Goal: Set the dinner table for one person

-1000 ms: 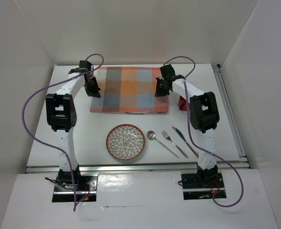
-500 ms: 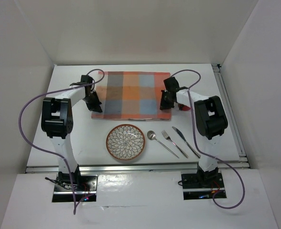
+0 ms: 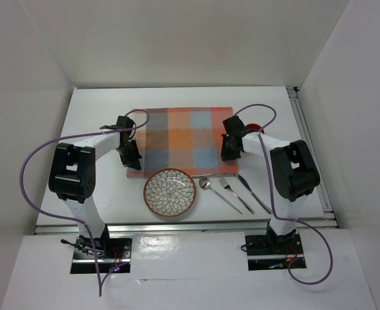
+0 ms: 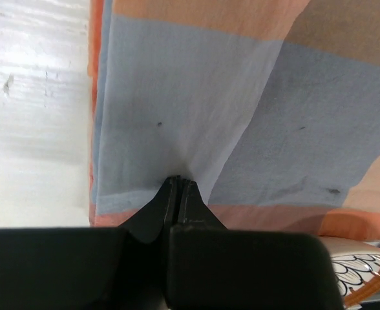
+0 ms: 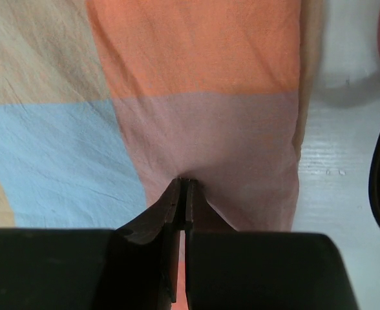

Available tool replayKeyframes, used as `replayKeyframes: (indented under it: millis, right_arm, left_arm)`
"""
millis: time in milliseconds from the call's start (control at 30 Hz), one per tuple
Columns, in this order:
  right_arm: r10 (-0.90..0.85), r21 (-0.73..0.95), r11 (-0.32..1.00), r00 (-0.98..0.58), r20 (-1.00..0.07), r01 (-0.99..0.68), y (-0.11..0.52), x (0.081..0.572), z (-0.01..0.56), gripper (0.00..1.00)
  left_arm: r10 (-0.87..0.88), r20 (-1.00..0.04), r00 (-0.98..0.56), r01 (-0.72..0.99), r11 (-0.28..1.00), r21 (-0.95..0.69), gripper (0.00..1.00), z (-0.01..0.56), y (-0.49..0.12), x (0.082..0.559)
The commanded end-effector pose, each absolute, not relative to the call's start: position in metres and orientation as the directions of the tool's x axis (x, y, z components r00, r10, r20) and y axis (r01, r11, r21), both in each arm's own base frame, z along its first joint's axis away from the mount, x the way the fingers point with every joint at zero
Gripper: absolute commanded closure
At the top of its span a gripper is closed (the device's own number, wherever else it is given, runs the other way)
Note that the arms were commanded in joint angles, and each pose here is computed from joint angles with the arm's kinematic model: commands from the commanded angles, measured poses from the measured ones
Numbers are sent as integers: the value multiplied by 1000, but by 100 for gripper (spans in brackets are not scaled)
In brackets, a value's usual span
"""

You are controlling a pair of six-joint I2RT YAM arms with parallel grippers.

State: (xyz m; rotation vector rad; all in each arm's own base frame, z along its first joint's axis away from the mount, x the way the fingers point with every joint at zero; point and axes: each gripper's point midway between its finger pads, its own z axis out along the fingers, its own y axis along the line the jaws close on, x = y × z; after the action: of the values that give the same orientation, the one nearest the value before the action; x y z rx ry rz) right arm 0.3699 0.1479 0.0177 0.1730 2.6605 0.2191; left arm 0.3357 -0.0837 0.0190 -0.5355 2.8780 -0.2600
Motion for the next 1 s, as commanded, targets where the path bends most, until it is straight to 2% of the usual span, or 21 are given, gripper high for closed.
replayKeyframes:
  millis: [0,100,167,200,300,333,367,433,500,533,667,800,967]
  right_arm:
    - [142,137,986,-890,-433,90,144,351,22,100]
    - [145,134,987,-880,-452,93,146,351,35,100]
    - [139,144,987,-849,-510,75,153,359,66,98]
    - [146,152,986,-832,-536,75,153,364,79,93]
    - [178,193,979,-753,-633,69,155,380,140,70]
    - [193,209,976,-717,-670,67,156,387,164,50]
    - [217,222,971,-684,-696,82,147,391,183,46]
    - [254,218,966,-650,-716,138,128,393,200,34]
    - [341,246,940,-599,-724,237,94,401,213,28]
    - [373,266,927,-590,-716,265,82,400,216,25]
    - [472,299,879,-581,-663,372,28,404,199,22]
    - [511,270,854,-623,-593,444,2,406,167,19]
    - [536,278,840,-631,-561,466,-8,422,143,20]
  left_arm:
    - [-370,-141,-918,-350,925,-147,100,17,-81,316]
    - [-377,-168,-911,-364,926,-105,100,27,-77,322]
    - [-380,-217,-899,-367,925,-101,88,50,-77,333]
    - [-382,-252,-889,-366,924,-108,83,60,-76,340]
    - [-356,-344,-869,-327,934,-142,62,99,-83,355]
    - [-360,-385,-850,-323,933,-159,57,118,-84,366]
    - [-352,-382,-855,-315,936,-157,55,125,-87,365]
    - [-347,-454,-821,-301,938,-173,46,159,-89,376]
    - [-318,-489,-812,-257,948,-190,40,178,-100,378]
    - [-321,-507,-800,-252,946,-201,34,187,-101,379]
    - [-307,-602,-737,-115,935,-336,17,226,-132,381]
    - [-276,-621,-733,20,905,-426,19,230,-159,380]
    - [-193,-606,-771,80,916,-393,19,214,-179,372]
